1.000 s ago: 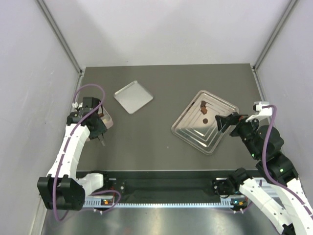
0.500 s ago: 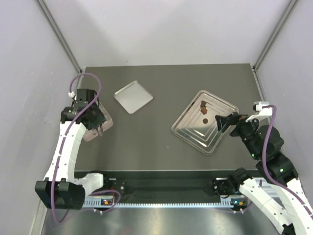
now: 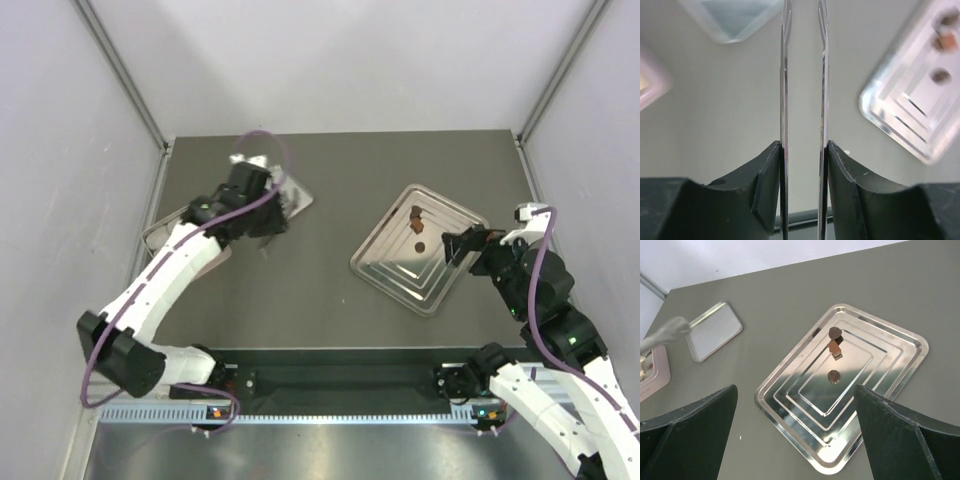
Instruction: Pack the chocolate
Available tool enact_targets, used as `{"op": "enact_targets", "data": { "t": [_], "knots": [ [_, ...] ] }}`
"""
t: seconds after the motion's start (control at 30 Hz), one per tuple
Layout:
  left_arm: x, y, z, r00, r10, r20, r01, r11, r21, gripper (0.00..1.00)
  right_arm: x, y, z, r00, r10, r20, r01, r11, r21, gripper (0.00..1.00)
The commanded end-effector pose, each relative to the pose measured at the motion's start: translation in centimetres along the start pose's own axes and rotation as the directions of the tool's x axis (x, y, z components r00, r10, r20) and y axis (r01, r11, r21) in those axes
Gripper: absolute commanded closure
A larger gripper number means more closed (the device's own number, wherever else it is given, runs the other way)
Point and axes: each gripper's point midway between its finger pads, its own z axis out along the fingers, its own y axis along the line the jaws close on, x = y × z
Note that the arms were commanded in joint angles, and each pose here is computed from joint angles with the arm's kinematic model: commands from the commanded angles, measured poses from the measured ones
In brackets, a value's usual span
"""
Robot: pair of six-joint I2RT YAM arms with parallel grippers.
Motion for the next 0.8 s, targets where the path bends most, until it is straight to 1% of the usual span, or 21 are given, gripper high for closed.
{"op": "enact_targets", "data": {
  "t": [0.0, 0.03, 0.07, 0.1, 0.13, 0.17, 0.2, 0.23, 0.27, 0.3, 0.33, 0.47, 0.63, 0.77],
  "knots": [
    [-2.1, -8.0, 0.5, 0.988, 0.08, 0.132, -0.102, 0.98, 0.168, 0.55, -2.3, -0.2, -0.5, 0.999, -0.004, 0.05, 0.002, 0.999, 0.034, 0.0],
    [-1.2, -8.9, 2.1, 0.987, 0.117, 0.112, -0.134, 0.979, 0.153, 0.55, -2.5, -0.2, -0.6, 0.999, -0.004, 0.05, 0.002, 0.999, 0.038, 0.0],
    [-0.6, -10.0, 2.8, 0.984, 0.147, 0.105, -0.163, 0.974, 0.16, 0.54, -2.5, -0.3, -0.5, 0.999, -0.006, 0.046, 0.004, 0.999, 0.045, 0.0],
    [0.1, -11.9, 2.8, 0.976, 0.192, 0.105, -0.209, 0.96, 0.187, 0.54, -2.6, -0.3, -0.6, 0.999, -0.007, 0.044, 0.005, 0.999, 0.049, 0.0],
    [1.2, -13.0, 4.6, 0.971, 0.227, 0.08, -0.238, 0.954, 0.184, 0.54, -2.9, -0.5, -0.8, 0.999, -0.01, 0.049, 0.007, 0.998, 0.055, 0.0],
    [1.8, -14.0, 5.2, 0.964, 0.256, 0.074, -0.266, 0.945, 0.189, 0.54, -2.9, -0.6, -0.7, 0.999, -0.015, 0.046, 0.012, 0.998, 0.064, 0.0],
    [2.6, -16.1, 5.1, 0.947, 0.309, 0.089, -0.321, 0.922, 0.215, 0.54, -3.1, -0.7, -0.8, 0.999, -0.017, 0.048, 0.014, 0.997, 0.074, 0.0],
    [3.8, -17.1, 6.6, 0.935, 0.348, 0.072, -0.356, 0.911, 0.21, 0.54, -3.6, -1.0, -0.9, 0.998, -0.022, 0.054, 0.017, 0.995, 0.094, 0.0],
    [4.4, -17.9, 6.9, 0.923, 0.377, 0.076, -0.385, 0.899, 0.21, 0.54, -3.8, -1.1, -1.0, 0.998, -0.032, 0.054, 0.027, 0.995, 0.101, 0.0],
    [5.1, -20.0, 6.5, 0.903, 0.419, 0.096, -0.429, 0.871, 0.239, 0.54, -3.9, -1.2, -1.0, 0.998, -0.033, 0.054, 0.027, 0.994, 0.11, 0.0],
    [6.2, -20.6, 7.7, 0.892, 0.445, 0.077, -0.45, 0.862, 0.235, 0.54, -4.3, -1.5, -1.1, 0.998, -0.038, 0.057, 0.03, 0.991, 0.13, 0.0],
    [8.7, -24.0, 8.7, 0.871, 0.486, 0.068, -0.479, 0.813, 0.33, 0.53, -4.3, -1.6, -1.1, 0.999, -0.024, 0.041, 0.018, 0.989, 0.147, 0.0],
    [10.7, -25.3, 10.5, 0.848, 0.527, 0.055, -0.505, 0.772, 0.386, 0.53, -4.7, -1.8, -1.7, 0.998, 0.013, 0.069, -0.024, 0.988, 0.153, 0.0],
    [11.7, -26.2, 11.1, 0.835, 0.547, 0.052, -0.513, 0.742, 0.432, 0.53, -5.1, -2.2, -1.8, 0.997, 0.004, 0.079, -0.018, 0.984, 0.176, 0.0]
  ]
}}
